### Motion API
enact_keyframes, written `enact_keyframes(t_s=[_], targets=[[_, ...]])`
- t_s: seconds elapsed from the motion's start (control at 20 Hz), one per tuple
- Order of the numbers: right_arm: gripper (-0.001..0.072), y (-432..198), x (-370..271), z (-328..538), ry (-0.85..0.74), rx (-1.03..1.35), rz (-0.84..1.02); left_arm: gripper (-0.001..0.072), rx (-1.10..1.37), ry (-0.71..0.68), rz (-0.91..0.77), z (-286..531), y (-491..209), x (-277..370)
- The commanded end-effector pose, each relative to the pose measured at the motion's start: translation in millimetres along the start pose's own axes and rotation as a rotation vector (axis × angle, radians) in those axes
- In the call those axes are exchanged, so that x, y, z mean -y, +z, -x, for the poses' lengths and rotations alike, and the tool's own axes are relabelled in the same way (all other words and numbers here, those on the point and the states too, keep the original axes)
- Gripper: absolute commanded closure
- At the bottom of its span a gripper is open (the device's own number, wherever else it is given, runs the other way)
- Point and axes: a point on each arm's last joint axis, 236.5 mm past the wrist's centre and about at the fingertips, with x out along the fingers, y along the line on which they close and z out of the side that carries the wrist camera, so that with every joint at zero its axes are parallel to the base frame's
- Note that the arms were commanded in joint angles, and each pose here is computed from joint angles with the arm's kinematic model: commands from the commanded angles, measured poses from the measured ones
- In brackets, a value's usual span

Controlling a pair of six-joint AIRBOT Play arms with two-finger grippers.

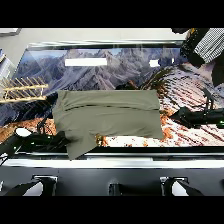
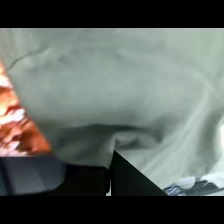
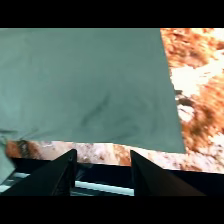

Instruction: Fold the clothes and pants, and hang the long-sleeved shirts on hangers.

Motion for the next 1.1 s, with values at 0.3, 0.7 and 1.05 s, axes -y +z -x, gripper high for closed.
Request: enact_keyframes(t_s=[0.3,0.7,1.05], targets=[[0.0252,25.5,68.5,23.3,-0.035,0.117,-0.248,0.0689,-0.036,-0.011,-0.003,-2.6,-9.3,4.6],[0.0243,-37.8,80.9,-85.9,-0.055,-0.196,-0.187,0.0689,-0.015,-0.023,-0.026,5.0,1.6,14.9],[0.0255,-69.6,76.7,-112.9,-0.085,-0.27,-0.213,0.0689,0.008,-0.031,-0.044,10.9,11.1,22.2]])
